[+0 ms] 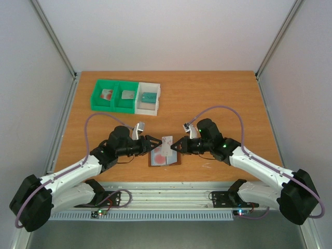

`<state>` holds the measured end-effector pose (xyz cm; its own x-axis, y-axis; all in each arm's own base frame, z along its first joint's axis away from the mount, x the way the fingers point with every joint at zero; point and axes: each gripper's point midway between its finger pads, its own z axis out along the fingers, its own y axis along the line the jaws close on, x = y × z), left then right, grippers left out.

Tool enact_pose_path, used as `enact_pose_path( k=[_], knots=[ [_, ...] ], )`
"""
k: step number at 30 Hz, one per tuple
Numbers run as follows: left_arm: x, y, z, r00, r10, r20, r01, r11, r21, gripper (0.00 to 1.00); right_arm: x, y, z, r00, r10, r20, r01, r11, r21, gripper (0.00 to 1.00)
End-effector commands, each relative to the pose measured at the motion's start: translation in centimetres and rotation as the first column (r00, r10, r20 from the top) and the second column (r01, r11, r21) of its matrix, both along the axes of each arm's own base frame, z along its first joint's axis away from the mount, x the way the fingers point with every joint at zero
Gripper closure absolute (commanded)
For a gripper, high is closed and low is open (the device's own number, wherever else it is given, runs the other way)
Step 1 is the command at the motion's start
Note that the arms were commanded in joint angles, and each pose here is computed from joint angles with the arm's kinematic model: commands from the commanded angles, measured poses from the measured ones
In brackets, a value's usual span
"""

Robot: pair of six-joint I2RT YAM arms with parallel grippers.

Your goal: Take the credit cards out of the card holder

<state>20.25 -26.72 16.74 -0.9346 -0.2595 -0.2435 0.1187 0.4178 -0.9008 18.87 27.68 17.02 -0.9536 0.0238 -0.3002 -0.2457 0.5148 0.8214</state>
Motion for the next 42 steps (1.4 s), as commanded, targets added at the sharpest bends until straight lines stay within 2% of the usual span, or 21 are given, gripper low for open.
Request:
enact_pose_path(
  k=[1, 6, 8, 11, 12, 14, 17, 19, 23, 27, 31, 42],
  knots=[
    [-0.5, -0.8, 4.3, 0.994, -0.028, 0.101, 0.046, 0.983, -0.180, 0.50, -0.3, 0.7, 4.2, 0.999, 0.008, 0.040, -0.014, 0.987, 0.162, 0.99],
    [-0.9, -1.0, 6.2, 0.992, -0.032, 0.125, 0.067, 0.955, -0.289, 0.55, -0.8, 1.1, 5.7, 0.998, 0.031, 0.051, -0.042, 0.971, 0.236, 0.99],
    [-0.9, -1.1, 6.2, 0.993, -0.034, 0.111, 0.067, 0.949, -0.307, 0.65, -1.0, 1.1, 5.7, 0.998, 0.039, 0.043, -0.049, 0.968, 0.246, 0.99],
    [-1.0, -1.2, 6.6, 0.993, -0.032, 0.110, 0.069, 0.935, -0.349, 0.93, -1.5, 1.0, 5.3, 0.998, 0.051, 0.037, -0.059, 0.967, 0.247, 0.99],
    [-1.0, -1.2, 6.8, 0.994, -0.037, 0.107, 0.073, 0.931, -0.359, 0.98, -1.7, 0.9, 5.3, 0.998, 0.055, 0.042, -0.064, 0.967, 0.246, 0.99],
    [-1.3, -1.3, 6.9, 0.992, -0.054, 0.110, 0.091, 0.925, -0.368, 0.99, -2.0, 0.6, 5.1, 0.996, 0.065, 0.069, -0.079, 0.971, 0.225, 0.96],
    [-1.8, -1.3, 6.7, 0.988, -0.074, 0.136, 0.118, 0.925, -0.361, 1.00, -2.6, -0.8, 4.3, 0.991, 0.074, 0.109, -0.086, 0.990, 0.109, 0.90],
    [-2.1, -1.3, 5.9, 0.985, -0.092, 0.145, 0.136, 0.936, -0.325, 1.00, -2.6, -2.4, 4.7, 0.981, 0.060, 0.185, -0.062, 0.998, 0.006, 0.83],
    [-3.0, -1.6, 4.0, 0.973, -0.173, 0.155, 0.207, 0.949, -0.239, 1.00, -3.7, -4.2, 7.2, 0.950, 0.126, 0.286, -0.097, 0.989, -0.114, 0.71],
    [-4.1, -2.0, 3.0, 0.959, -0.255, 0.121, 0.274, 0.942, -0.193, 1.00, -4.5, -5.0, 8.4, 0.926, 0.204, 0.319, -0.150, 0.971, -0.188, 0.66],
    [-4.9, -1.7, 2.0, 0.947, -0.305, 0.099, 0.316, 0.942, -0.116, 1.00, -4.8, -4.8, 8.6, 0.917, 0.245, 0.316, -0.188, 0.962, -0.199, 0.66],
    [-7.7, -0.9, 3.3, 0.904, -0.407, 0.129, 0.420, 0.901, -0.107, 1.00, -5.4, -1.8, 7.0, 0.905, 0.373, 0.206, -0.356, 0.927, -0.116, 0.64]
  ],
)
